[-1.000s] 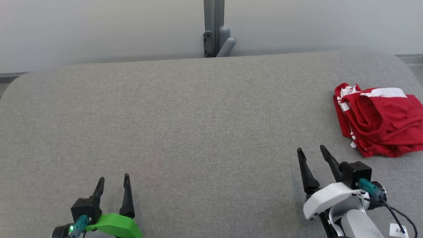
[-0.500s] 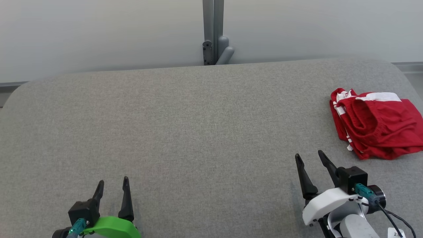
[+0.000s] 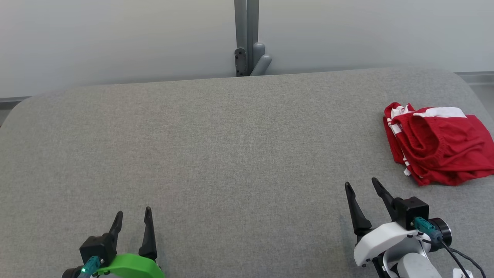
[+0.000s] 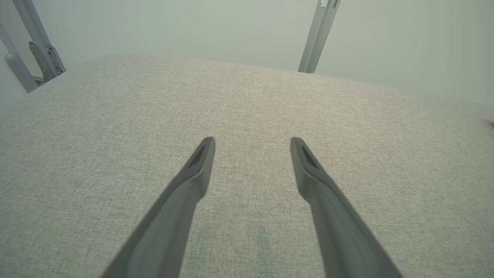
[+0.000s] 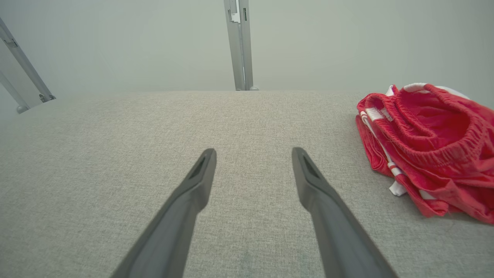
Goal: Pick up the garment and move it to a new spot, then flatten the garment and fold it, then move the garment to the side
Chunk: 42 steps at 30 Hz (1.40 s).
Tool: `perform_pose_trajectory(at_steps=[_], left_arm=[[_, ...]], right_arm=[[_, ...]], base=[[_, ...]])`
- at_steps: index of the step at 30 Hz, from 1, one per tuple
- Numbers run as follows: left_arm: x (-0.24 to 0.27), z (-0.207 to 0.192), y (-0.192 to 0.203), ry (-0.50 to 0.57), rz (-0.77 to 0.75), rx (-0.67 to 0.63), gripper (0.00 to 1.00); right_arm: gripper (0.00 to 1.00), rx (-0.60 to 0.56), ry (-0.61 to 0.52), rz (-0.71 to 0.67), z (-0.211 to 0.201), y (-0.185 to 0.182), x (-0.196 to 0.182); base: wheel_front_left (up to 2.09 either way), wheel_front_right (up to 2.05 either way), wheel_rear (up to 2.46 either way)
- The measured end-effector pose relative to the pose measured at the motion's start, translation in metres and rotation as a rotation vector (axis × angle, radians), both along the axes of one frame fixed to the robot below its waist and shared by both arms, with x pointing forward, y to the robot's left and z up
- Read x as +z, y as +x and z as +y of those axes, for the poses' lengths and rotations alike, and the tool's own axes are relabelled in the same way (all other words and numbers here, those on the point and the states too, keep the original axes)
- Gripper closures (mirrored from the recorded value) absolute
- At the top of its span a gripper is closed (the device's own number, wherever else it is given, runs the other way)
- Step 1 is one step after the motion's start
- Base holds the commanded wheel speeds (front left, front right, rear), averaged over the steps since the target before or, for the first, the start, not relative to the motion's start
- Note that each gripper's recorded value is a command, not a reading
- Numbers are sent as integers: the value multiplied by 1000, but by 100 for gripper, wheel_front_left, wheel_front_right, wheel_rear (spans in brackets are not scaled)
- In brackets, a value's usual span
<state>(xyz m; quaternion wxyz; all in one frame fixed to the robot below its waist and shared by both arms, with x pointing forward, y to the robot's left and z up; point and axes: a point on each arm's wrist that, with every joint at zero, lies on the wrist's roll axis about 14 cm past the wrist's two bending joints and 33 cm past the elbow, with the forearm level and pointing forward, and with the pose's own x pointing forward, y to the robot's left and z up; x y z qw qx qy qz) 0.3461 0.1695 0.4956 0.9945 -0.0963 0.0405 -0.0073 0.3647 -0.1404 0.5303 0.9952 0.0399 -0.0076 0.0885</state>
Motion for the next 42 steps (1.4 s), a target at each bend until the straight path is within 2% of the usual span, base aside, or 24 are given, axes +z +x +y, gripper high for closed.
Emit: perform_pose_trajectory(at_steps=[37,38,42], left_arm=[[-7,-4,-3,-28,21,-14,0],[-10,-4,-4,-28,29,-15,100],[-22,-6,-9,-31,70,-17,100]], right_arm=[[0,18,7,24,6,0,-7],[100,18,7,31,6,-1,-10],[100,14,8,84,6,-9,-27]], base=[[0,0,0],[0,0,0],[0,0,0]])
